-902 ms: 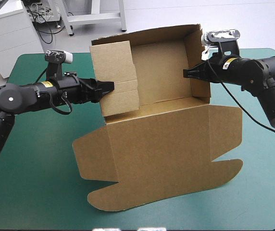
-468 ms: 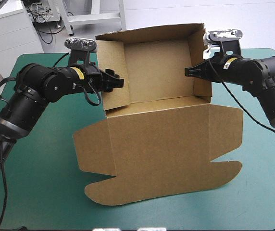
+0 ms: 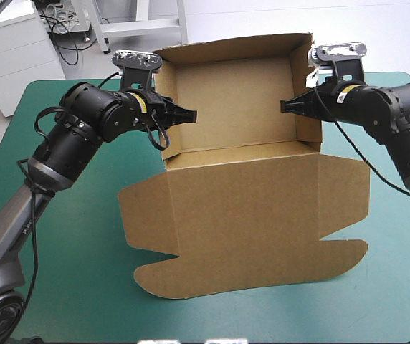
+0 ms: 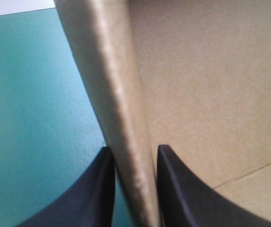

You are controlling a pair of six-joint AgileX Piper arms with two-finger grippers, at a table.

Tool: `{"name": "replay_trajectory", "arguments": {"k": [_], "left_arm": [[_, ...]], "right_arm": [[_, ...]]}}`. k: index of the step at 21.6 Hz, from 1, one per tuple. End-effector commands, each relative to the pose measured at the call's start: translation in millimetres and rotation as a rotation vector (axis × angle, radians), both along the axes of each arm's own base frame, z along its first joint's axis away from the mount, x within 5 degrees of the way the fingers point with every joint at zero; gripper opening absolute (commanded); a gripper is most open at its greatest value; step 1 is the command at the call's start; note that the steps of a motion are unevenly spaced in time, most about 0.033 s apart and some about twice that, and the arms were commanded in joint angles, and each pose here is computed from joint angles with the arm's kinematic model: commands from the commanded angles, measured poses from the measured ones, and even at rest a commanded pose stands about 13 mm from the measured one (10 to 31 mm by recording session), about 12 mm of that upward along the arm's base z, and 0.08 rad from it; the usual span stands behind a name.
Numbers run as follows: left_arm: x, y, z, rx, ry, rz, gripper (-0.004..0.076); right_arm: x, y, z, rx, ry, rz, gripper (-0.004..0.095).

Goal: Fold the box

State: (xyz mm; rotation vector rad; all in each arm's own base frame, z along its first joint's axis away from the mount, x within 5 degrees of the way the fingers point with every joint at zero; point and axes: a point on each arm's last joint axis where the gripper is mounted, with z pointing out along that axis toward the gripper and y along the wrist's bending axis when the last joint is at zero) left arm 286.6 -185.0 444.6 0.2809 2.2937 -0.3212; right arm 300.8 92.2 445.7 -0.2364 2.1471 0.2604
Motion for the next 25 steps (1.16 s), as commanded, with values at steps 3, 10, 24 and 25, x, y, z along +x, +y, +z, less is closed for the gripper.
{"name": "replay_trajectory", "arguments": {"k": [3, 10, 24, 25], "left_arm": [[-9, 0, 26, -0.082, -0.114, -0.016, 0.0052], [-9, 1, 25, -0.069, -0.112, -0.014, -0.0032], [21, -23, -40, 0.133, 0.144, -0.082, -0.0031], [25, -26, -46, 0.145, 0.158, -0.084, -0.0031]], "right_arm": [[-10, 3, 25, 0.114, -0.109, 0.022, -0.0016], [-12, 3, 21, 0.081, -0.062, 0.036, -0.0018], [14, 10, -47, -0.129, 0.339, 0.102, -0.0018], [18, 12, -53, -0.132, 0.361, 0.104, -0.0018]]}}
